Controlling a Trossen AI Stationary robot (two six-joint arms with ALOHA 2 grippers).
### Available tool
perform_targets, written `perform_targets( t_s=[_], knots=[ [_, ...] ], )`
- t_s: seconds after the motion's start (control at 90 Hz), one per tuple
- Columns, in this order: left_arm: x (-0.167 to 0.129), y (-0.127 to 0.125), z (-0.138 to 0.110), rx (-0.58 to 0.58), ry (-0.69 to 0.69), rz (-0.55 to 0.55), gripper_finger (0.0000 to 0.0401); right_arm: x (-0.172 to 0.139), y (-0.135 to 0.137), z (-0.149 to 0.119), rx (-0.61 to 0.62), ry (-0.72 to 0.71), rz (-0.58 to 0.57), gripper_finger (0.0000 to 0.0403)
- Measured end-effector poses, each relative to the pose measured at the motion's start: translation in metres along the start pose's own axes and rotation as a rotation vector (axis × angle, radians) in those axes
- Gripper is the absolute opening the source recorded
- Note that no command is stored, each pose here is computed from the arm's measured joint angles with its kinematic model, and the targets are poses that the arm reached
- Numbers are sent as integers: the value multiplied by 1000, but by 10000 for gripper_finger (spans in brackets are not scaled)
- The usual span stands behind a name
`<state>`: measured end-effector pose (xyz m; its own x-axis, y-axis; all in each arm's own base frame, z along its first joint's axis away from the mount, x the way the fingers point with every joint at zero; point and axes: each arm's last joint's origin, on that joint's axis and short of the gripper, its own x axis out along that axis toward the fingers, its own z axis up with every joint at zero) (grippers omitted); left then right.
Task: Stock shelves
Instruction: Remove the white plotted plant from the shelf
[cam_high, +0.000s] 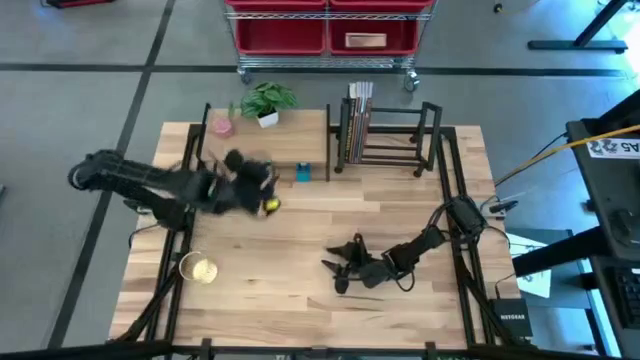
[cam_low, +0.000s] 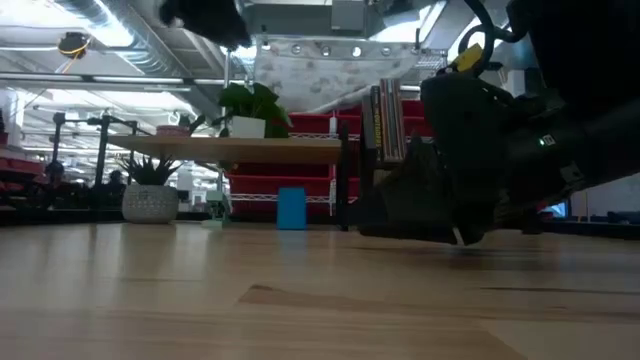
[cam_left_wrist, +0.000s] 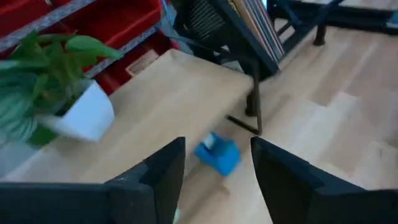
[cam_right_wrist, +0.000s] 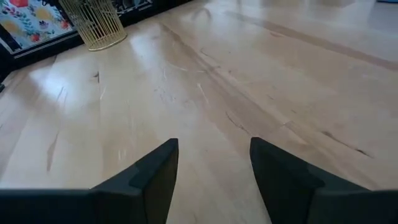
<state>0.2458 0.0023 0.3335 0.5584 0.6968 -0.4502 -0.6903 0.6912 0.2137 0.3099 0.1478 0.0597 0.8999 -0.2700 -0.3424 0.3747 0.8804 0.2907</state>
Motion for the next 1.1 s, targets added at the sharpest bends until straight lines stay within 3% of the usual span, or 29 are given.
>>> perform_targets(
  t_s=[0.078, 0.178, 0.267, 0.422, 0.667, 1.1],
  knots=[
    [19, 25, 20, -23, 17, -6, 183, 0, 0, 0, 4, -4, -6, 186],
    [41, 58, 36, -25, 35, 71, 186, 0, 0, 0, 25, -5, -7, 186],
    [57, 82, 41, -5, 70, 135, 187, 0, 0, 0, 28, -3, -9, 186],
    [86, 105, 45, 54, 159, 117, 187, 0, -1, 0, 26, -4, -14, 186],
    [128, 123, 35, 133, 361, 124, 187, 0, -1, 0, 26, -10, -23, 186],
    [145, 128, 26, 120, 421, 119, 186, 0, -1, 0, 25, -9, -22, 186]
  ],
)
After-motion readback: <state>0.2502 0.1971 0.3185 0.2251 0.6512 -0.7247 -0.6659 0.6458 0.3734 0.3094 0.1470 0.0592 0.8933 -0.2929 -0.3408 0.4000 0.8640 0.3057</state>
